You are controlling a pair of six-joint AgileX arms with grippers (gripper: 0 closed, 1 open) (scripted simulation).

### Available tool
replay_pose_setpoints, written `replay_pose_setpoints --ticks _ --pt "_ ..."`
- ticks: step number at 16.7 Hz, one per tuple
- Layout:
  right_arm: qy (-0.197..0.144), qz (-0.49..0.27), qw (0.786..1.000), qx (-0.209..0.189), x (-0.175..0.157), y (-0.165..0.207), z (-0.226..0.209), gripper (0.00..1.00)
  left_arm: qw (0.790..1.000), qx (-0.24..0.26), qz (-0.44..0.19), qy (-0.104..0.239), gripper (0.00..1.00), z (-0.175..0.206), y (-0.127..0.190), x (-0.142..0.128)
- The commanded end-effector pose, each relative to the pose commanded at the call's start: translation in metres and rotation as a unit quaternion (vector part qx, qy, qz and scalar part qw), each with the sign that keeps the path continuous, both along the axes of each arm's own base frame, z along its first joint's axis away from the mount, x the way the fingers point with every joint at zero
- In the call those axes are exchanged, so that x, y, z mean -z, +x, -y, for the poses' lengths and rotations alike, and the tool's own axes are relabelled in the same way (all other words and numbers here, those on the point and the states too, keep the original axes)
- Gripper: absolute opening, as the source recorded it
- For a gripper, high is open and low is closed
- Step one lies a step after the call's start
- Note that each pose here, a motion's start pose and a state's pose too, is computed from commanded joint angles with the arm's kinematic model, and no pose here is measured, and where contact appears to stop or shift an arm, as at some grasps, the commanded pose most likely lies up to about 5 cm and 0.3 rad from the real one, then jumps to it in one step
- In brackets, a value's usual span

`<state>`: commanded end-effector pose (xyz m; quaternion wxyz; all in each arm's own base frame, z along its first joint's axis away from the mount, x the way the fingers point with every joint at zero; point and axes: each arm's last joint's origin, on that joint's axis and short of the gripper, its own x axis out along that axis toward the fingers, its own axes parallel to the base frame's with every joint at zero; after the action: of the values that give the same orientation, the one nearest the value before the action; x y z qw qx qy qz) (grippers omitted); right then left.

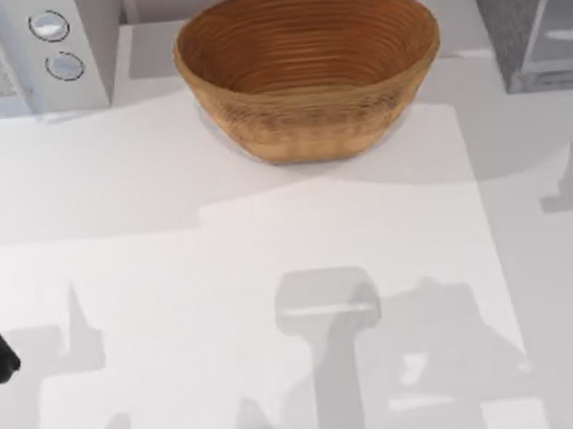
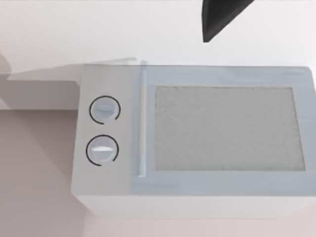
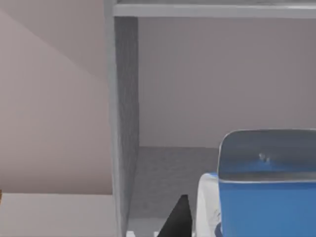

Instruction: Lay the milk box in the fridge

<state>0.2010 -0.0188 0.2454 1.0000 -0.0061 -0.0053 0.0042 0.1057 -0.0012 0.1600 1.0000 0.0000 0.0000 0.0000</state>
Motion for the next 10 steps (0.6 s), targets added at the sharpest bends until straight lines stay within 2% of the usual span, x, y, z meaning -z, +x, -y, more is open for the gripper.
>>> replay_pose_setpoints --ticks 3,5,10 --pt "-0.001 -0.002 1.000 -0.001 0.000 0.055 0.014 0.00 1.000 0.000 0.000 0.000 1.00 0.000 0.000 0.000" --pt "-0.001 -0.004 1.000 -0.002 0.011 0.092 0.026 0.00 1.000 0.000 0.000 0.000 1.00 0.000 0.000 0.000" --pt "0.002 -0.005 1.000 -0.001 0.068 0.167 0.059 0.00 1.000 0.000 0.000 0.000 1.00 0.000 0.000 0.000"
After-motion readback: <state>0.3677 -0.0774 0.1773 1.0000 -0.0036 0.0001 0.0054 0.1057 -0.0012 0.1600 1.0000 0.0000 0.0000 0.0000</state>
